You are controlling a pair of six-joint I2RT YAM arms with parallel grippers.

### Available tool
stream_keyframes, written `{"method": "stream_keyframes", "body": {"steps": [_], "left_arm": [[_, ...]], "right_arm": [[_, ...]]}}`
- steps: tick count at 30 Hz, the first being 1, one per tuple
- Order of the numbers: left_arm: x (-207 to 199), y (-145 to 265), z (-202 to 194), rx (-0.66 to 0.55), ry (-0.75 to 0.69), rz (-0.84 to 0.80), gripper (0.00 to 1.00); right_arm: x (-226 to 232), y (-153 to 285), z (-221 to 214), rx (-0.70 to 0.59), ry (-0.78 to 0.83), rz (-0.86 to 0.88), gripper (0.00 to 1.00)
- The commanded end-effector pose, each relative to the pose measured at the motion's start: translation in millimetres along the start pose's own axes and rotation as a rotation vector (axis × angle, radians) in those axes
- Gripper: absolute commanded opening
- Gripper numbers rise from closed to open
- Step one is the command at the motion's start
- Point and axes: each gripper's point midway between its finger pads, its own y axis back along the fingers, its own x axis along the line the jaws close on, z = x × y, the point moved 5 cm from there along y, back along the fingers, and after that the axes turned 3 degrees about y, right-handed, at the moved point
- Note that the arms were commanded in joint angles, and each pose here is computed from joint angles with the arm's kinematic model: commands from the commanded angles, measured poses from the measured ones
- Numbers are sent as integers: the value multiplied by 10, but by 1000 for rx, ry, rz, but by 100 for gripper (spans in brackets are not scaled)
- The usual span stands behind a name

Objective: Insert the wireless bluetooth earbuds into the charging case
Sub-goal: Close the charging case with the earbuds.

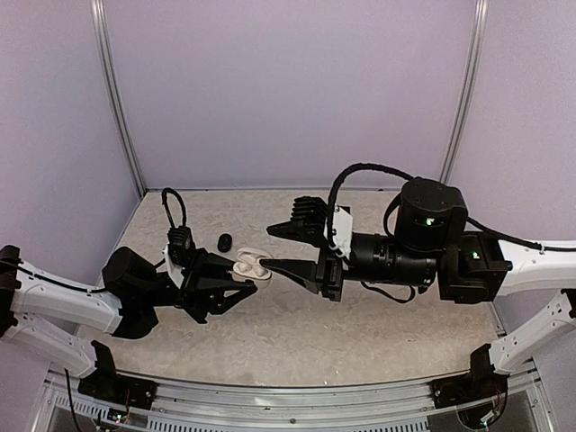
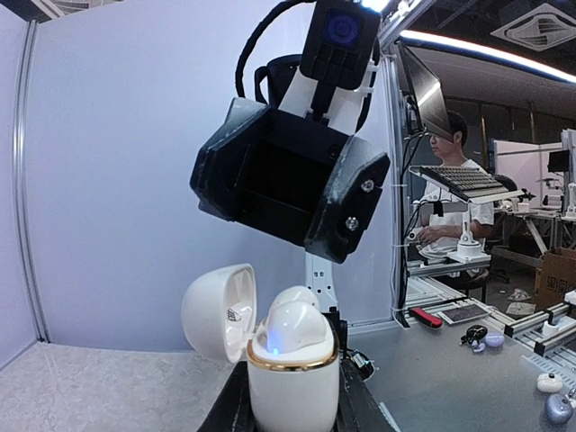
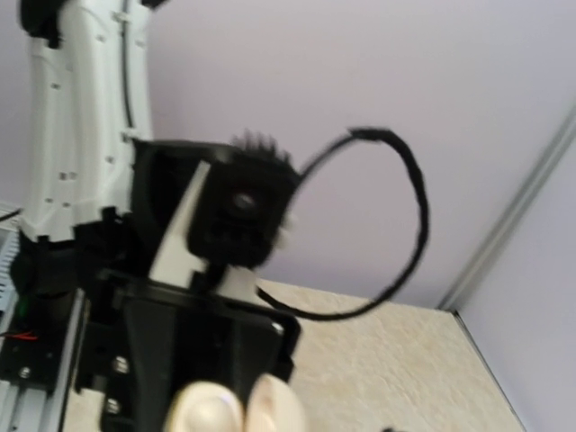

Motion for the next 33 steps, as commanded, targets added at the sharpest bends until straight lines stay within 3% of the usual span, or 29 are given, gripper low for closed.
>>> {"method": "stream_keyframes", "body": {"steps": [1,12,18,22,33], "left_arm": [[-20,23,97,-33,-43,1,0],[-8,34,88,-27,-49,14,0],[4,28,74,-22,-51,19,0],[12,25,71,-17,-56,25,0],[24,6,83,-13,-71,30,0]], "right_arm": [[-90,-80,-89,52,-23,-59,44],[-41,-163,-255,117,-15,-56,45],[-127,-55,-95,56,-49,-41,45],[-189,79,-39,-29,-139,44,55],[-152,16,-154,-39,-278,184,61]]}}
